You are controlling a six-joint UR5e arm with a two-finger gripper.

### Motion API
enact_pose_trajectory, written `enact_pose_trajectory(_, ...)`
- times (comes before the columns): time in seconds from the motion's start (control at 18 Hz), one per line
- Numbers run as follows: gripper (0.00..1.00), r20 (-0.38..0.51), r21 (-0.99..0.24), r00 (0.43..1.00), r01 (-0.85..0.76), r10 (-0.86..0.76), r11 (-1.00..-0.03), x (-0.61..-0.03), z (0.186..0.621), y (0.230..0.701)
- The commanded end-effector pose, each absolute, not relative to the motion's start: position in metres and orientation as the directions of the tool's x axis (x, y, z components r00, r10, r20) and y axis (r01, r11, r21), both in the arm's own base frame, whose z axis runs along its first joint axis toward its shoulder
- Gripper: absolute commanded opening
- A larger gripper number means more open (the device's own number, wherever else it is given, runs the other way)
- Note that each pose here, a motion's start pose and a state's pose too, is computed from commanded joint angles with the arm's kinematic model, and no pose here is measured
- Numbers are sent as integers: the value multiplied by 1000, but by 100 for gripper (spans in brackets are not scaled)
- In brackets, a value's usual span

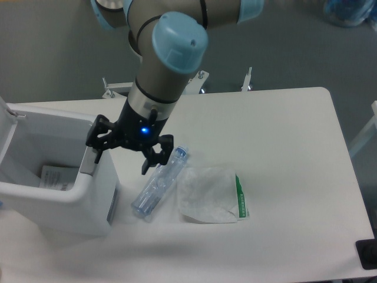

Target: Open the trash can

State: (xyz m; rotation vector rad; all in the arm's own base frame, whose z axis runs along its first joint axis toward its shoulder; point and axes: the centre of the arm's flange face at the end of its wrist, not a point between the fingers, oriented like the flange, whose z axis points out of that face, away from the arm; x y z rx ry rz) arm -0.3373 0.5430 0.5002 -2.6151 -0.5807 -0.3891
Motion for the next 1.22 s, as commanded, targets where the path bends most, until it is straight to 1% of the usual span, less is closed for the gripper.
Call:
enact_pose_trajectory(0.17, 100, 314, -392, 877, 469, 364, -792, -373, 502, 525)
enact_pose_trajectory(0.39, 100, 187, -412, 922, 387, 340, -825, -422, 482, 505)
enact_pose_trajectory(0.5, 100, 131, -404, 935, 353, 329, -844, -445, 468, 495)
enact_pose_trajectory(0.67, 100, 62, -371, 937, 342, 344, -863, -477, 449, 479)
enact_pose_trajectory(0.78, 100, 46, -361, 927, 362, 371, -860, -503, 440, 459)
enact_pose_trajectory(0.94, 100, 3, -343, 956, 277, 294, -898, -520, 429, 444)
enact_pose_trajectory(1.06, 100, -44, -310, 980, 169, 192, -935, -526, 419, 435)
enact_pose_trajectory(1.11, 100, -53, -288, 988, 122, 143, -950, -528, 408, 432)
enact_pose_trajectory(1.22, 100, -62, -239, 992, 89, 107, -967, -532, 391, 424)
